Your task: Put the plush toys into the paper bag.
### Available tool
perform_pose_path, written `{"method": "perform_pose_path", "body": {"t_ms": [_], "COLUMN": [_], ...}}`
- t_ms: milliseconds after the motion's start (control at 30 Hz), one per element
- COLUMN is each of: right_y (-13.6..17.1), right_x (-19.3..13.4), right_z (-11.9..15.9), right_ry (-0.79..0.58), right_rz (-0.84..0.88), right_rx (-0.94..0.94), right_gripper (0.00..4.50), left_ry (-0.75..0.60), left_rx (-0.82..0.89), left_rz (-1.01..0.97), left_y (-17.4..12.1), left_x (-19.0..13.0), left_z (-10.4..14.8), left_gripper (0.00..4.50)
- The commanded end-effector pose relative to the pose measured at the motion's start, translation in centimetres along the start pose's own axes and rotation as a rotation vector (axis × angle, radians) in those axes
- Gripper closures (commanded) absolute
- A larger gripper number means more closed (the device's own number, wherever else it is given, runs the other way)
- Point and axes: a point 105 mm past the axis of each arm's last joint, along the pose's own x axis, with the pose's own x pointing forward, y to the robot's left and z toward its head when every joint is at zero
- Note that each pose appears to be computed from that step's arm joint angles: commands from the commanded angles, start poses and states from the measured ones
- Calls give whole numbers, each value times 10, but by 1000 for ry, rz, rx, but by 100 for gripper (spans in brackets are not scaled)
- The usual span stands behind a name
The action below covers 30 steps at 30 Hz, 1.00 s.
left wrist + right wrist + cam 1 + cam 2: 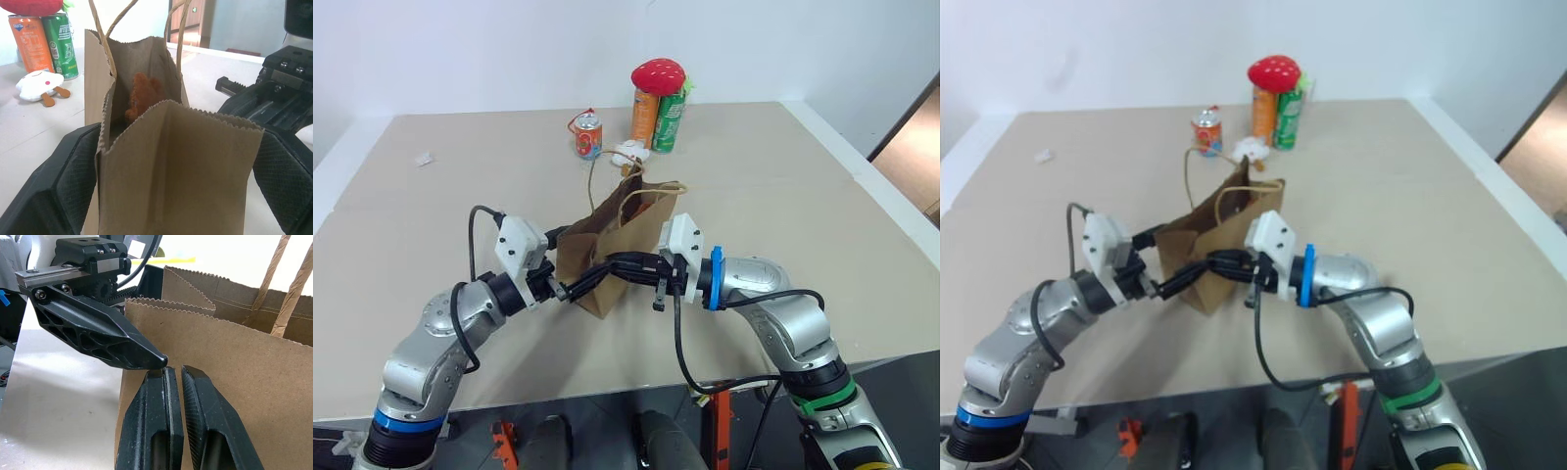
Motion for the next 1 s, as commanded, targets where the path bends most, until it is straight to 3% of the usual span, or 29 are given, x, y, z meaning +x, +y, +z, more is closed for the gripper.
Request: {"method": "perform_pose_path", "body": {"t_ms": [33, 67, 300, 333, 433, 733, 767, 867, 900, 1000], "right_y": [-1, -1, -1, -1, -2, -5, -5, -10, -11, -20], "right_x": [0, 0, -1, -1, -2, -13, -18, -42, -50, -74], "right_z": [8, 8, 8, 8, 9, 9, 10, 12, 12, 13], "right_ry": [-23, -22, -22, -22, -21, -19, -21, -8, 0, 29], "right_rz": [-5, -5, -6, -6, -7, -7, 1, 22, 30, 30], "right_rx": [-37, -37, -42, -42, -45, -31, -21, 0, 0, 1], "right_gripper": [402, 402, 402, 402, 402, 402, 361, 276, 216, 119], "left_ry": [-17, -17, -24, -25, -27, -6, -5, 3, 3, 1], "left_rx": [40, 41, 51, 52, 56, 102, 108, 136, 142, 164], "left_rz": [-2, -1, 8, 6, 2, -28, -33, -57, -64, -102], "left_y": [1, 2, 7, 7, 7, 12, 13, 16, 18, 21], "left_x": [2, 2, 2, 3, 3, 2, 2, -1, -2, -6], "left_z": [6, 6, 8, 8, 9, 7, 7, 8, 8, 11], "left_gripper": [93, 157, 324, 371, 432, 432, 450, 450, 450, 450]}}
